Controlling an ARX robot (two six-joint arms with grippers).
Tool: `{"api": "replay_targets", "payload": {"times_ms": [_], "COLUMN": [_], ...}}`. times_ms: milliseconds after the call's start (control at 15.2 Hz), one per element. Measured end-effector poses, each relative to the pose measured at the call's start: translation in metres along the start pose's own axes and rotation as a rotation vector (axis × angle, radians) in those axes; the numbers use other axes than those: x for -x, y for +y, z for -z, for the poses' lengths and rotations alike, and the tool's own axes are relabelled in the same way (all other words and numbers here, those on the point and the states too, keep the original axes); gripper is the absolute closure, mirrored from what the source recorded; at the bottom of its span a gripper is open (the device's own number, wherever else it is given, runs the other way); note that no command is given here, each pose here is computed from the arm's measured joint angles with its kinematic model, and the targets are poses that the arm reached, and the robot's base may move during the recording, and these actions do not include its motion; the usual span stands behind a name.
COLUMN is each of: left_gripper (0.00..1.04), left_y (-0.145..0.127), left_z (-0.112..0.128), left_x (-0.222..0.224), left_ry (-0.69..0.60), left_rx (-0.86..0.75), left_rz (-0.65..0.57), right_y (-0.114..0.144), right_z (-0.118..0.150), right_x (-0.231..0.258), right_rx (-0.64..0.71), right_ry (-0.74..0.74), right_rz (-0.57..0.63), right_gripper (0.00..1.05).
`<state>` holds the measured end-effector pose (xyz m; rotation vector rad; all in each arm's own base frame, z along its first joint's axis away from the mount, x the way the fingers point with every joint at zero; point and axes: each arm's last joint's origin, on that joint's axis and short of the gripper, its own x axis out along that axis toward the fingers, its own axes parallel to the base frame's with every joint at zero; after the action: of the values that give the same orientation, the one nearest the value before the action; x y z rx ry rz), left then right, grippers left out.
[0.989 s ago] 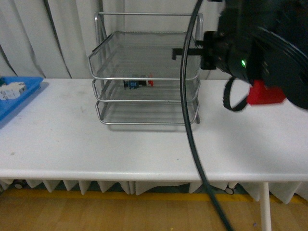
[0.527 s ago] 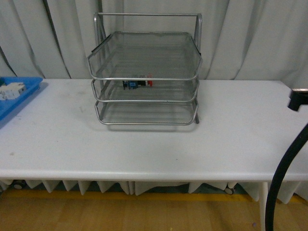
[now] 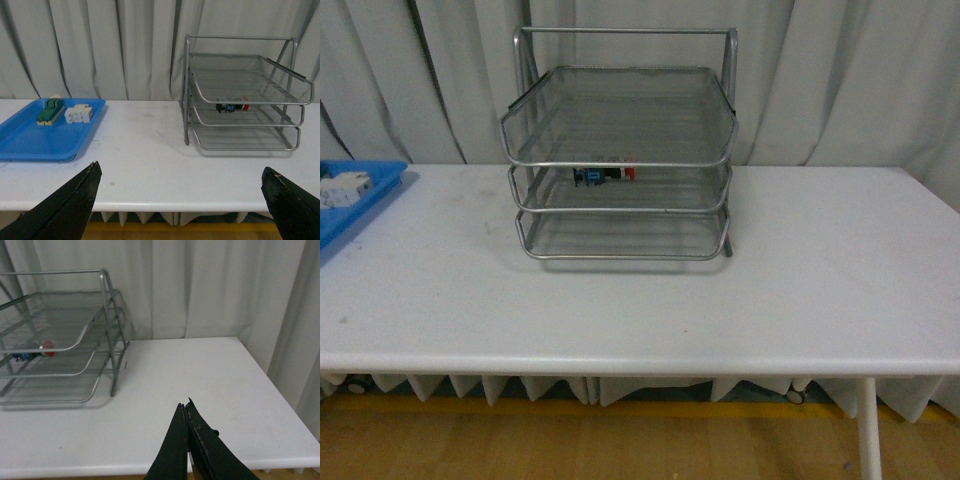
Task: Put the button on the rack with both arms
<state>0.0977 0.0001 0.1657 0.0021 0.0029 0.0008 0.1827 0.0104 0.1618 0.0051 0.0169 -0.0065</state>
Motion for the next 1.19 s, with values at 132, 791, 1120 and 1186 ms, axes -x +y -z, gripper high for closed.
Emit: {"api": "replay_targets", "payload": {"times_ms": [132,791,1120,1186], "left_gripper": [0.07,0.07,0.07,0.07], "left_y": [0.0,0.0,0.0,0.0], "left_z": [0.0,0.0,0.0,0.0], "left_x": [0.0,0.0,0.0,0.0], "left_ry": [0.0,0.0,0.0,0.0], "left_rx": [0.0,0.0,0.0,0.0], "left_rz": [0.0,0.0,0.0,0.0], "right_y": [-0.011,-0.011,-0.011,-0.011], "right_z": [0.0,-0.005,-0.007,-0.007], "right_x": [0.015,0.051,0.057,0.059], "right_rx": [-0.001,-0.001,-0.001,-0.001], "right_ry": [-0.002,-0.021,-0.025,-0.027], "right_rz": [0.008,-0.003,-0.003,-0.003], "right_gripper": [1.03,1.03,1.03,1.03]}}
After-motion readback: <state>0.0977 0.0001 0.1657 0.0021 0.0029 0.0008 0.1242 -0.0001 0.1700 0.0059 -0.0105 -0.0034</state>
